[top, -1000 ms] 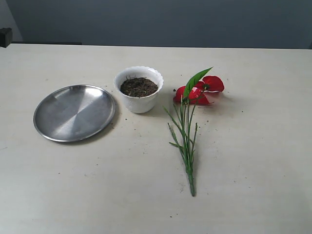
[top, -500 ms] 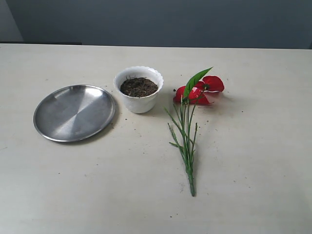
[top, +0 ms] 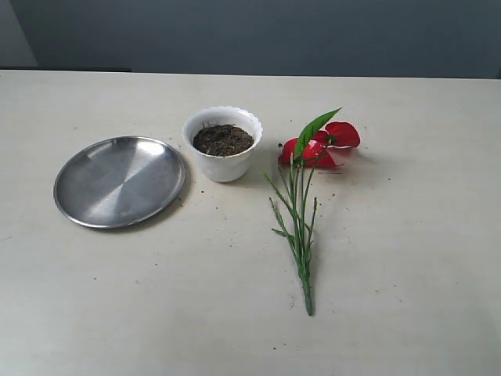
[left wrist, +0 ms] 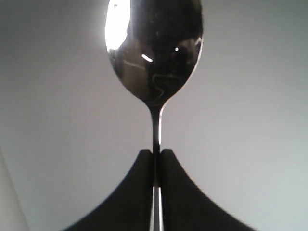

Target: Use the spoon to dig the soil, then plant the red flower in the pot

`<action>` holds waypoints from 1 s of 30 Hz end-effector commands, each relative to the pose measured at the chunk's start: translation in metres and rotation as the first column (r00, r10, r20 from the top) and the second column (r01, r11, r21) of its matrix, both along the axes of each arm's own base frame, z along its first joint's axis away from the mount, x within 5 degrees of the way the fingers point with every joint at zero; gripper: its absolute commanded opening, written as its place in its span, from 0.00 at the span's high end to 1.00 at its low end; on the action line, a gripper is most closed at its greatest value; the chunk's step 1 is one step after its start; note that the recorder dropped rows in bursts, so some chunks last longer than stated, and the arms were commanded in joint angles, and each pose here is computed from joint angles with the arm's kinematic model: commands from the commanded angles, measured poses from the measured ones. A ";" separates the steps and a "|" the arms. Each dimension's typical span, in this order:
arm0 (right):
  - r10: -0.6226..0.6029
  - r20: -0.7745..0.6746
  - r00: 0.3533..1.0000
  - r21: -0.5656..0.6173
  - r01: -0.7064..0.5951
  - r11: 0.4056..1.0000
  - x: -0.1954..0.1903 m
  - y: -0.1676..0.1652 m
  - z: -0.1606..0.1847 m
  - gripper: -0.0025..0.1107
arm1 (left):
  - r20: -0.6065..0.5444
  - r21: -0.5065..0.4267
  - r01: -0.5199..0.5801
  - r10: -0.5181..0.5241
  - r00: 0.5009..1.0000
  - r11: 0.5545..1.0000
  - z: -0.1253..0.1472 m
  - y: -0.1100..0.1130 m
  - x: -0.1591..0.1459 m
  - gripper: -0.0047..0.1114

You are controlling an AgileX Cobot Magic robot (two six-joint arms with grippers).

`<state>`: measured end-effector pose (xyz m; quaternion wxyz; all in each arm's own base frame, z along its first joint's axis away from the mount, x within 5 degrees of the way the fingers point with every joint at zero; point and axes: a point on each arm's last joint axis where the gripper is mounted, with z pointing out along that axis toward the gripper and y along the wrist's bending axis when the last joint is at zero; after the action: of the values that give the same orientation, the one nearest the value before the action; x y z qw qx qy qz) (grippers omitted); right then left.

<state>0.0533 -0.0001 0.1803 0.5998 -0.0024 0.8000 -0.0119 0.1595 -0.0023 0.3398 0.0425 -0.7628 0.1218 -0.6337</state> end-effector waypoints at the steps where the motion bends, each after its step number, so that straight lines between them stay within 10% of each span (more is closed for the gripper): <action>1: -0.006 0.009 1.000 -0.004 0.006 1.000 0.000 0.000 0.000 0.98 | -0.035 0.035 0.038 -0.037 0.999 0.999 -0.002 -0.002 -0.003 0.96; 30: -0.006 0.009 1.000 -0.004 0.006 1.000 0.000 0.000 0.000 0.98 | -0.022 0.037 -0.117 0.118 0.993 0.992 -0.019 0.007 0.051 0.96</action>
<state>0.0533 -0.0001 0.1803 0.5998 -0.0024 0.8000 -0.0119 0.2023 0.0055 0.3173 0.0864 -0.7825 0.0998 -0.6084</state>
